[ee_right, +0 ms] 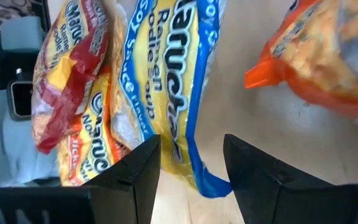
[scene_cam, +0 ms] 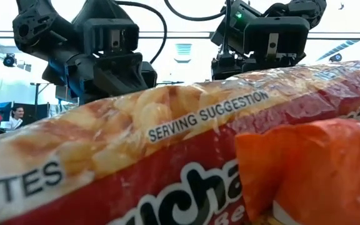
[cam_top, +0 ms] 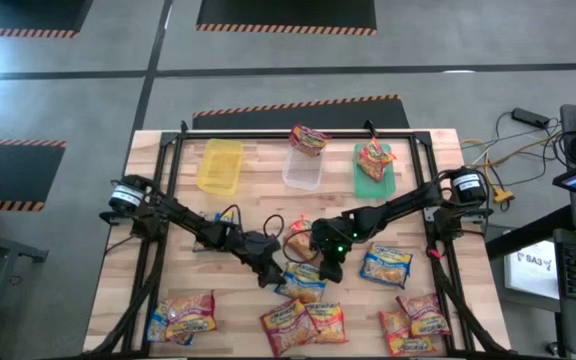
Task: Sort Maruchan noodles
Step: Put the middle blue noodle pack into the yellow bin
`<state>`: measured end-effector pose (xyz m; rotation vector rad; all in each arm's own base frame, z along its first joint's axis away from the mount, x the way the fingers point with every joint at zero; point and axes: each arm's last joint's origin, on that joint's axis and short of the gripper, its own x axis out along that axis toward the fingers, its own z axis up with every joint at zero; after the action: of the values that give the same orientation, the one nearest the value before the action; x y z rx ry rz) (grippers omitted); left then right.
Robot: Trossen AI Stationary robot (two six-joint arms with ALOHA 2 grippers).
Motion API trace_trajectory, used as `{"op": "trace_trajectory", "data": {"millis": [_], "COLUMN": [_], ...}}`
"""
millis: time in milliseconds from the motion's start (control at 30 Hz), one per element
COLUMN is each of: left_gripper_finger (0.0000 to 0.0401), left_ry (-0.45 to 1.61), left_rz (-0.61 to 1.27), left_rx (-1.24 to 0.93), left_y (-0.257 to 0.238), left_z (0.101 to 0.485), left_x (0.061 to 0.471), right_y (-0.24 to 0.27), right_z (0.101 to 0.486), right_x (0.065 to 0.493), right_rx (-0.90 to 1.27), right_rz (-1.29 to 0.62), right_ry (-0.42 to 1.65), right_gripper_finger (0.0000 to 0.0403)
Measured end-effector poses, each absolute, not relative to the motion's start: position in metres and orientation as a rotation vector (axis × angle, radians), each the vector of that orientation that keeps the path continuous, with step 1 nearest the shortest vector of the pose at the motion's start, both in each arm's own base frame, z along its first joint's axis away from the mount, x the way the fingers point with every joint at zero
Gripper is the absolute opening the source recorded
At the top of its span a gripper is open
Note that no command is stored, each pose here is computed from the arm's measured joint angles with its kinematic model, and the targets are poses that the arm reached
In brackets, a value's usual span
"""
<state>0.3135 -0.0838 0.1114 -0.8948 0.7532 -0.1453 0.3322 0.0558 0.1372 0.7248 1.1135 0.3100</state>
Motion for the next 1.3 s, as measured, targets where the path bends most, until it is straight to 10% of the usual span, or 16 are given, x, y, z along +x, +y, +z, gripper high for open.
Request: {"op": "trace_trajectory", "data": {"millis": [1300], "left_gripper_finger": [0.0214], "left_ry": [0.629], "left_rz": [-0.357], "left_rx": [-0.625], "left_y": [-0.091], "left_z": [0.116], "left_x": [0.352], "right_y": [0.069], "right_z": [0.169], "right_x": [0.365], "right_rx": [0.484], "right_rz": [0.537], "right_ry": [0.838], "right_gripper_finger": [0.0079]}}
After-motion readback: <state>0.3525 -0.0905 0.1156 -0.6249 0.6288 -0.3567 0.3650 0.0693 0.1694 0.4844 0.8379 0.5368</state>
